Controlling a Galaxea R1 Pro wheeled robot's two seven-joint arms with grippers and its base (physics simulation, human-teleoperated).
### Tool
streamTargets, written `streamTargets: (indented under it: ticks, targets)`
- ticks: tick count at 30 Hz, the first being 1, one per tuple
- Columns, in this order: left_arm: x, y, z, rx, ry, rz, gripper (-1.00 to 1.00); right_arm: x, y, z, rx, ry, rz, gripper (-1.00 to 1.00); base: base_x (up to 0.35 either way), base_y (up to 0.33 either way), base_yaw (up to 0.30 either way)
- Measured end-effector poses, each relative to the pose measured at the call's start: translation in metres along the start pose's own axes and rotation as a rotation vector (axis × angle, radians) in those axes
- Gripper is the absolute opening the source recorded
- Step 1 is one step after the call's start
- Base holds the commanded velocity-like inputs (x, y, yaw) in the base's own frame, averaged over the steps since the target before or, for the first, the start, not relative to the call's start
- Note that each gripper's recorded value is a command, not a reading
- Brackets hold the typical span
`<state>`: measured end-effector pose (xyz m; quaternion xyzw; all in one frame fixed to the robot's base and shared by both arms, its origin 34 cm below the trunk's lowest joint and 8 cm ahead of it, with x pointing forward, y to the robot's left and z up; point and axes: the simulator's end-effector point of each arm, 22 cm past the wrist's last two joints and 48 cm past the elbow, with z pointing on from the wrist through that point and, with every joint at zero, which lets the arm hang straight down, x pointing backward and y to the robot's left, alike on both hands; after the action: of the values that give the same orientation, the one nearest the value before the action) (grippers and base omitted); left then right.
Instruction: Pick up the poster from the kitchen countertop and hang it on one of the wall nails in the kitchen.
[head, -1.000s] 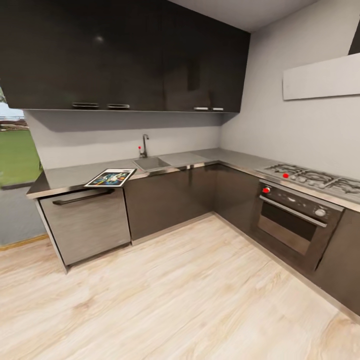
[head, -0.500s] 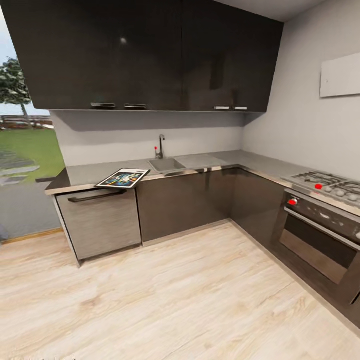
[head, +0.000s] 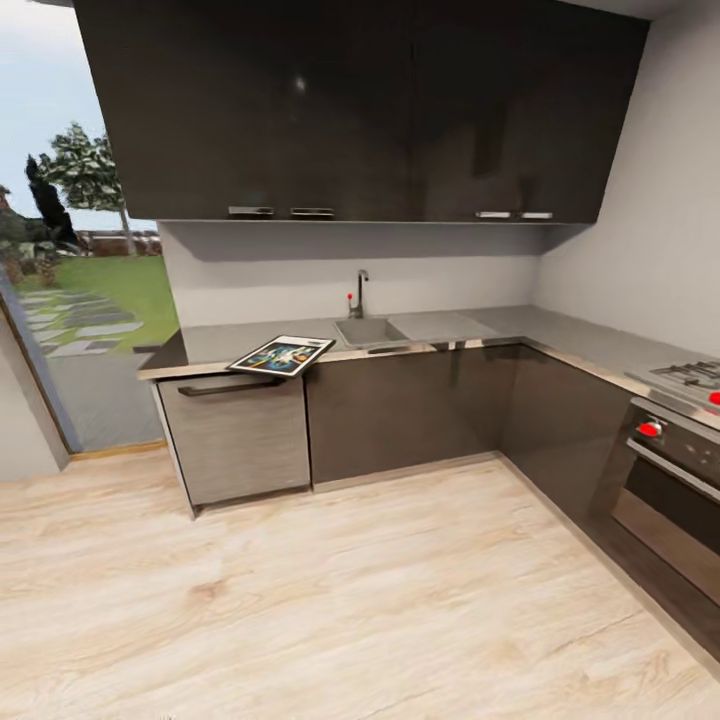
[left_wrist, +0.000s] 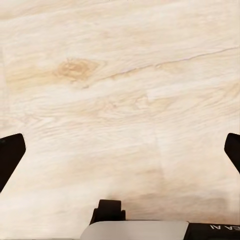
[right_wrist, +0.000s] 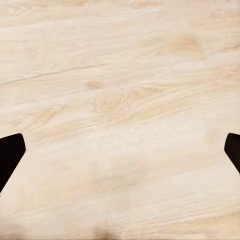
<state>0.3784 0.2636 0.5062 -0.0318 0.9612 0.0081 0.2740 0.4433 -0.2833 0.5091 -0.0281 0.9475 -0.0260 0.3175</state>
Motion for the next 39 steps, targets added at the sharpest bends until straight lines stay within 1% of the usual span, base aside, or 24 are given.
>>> streamTargets:
  ticks: [12, 33, 38, 39]
  targets:
    - [0.0008, 0.0001, 0.0000, 0.000, 0.002, 0.000, 1.00, 0.0011, 0.0001, 0.0000, -0.001, 0.003, 0.000, 1.00, 0.170, -0.216, 0.075]
    - [0.0037, 0.0014, 0.0002, -0.003, 0.009, -0.003, 1.00, 0.0039, 0.0010, 0.0004, 0.000, 0.009, 0.000, 1.00, 0.193, -0.275, 0.253]
    - [0.0043, 0.0014, 0.0003, -0.003, 0.011, -0.003, 1.00, 0.0074, 0.0000, 0.0001, 0.000, 0.018, -0.001, 1.00, 0.143, -0.225, 0.093]
    - [0.0044, -0.0015, -0.0003, 0.001, 0.009, -0.011, 1.00, 0.0050, -0.0043, 0.0010, 0.003, 0.013, 0.003, 1.00, 0.000, 0.000, 0.000]
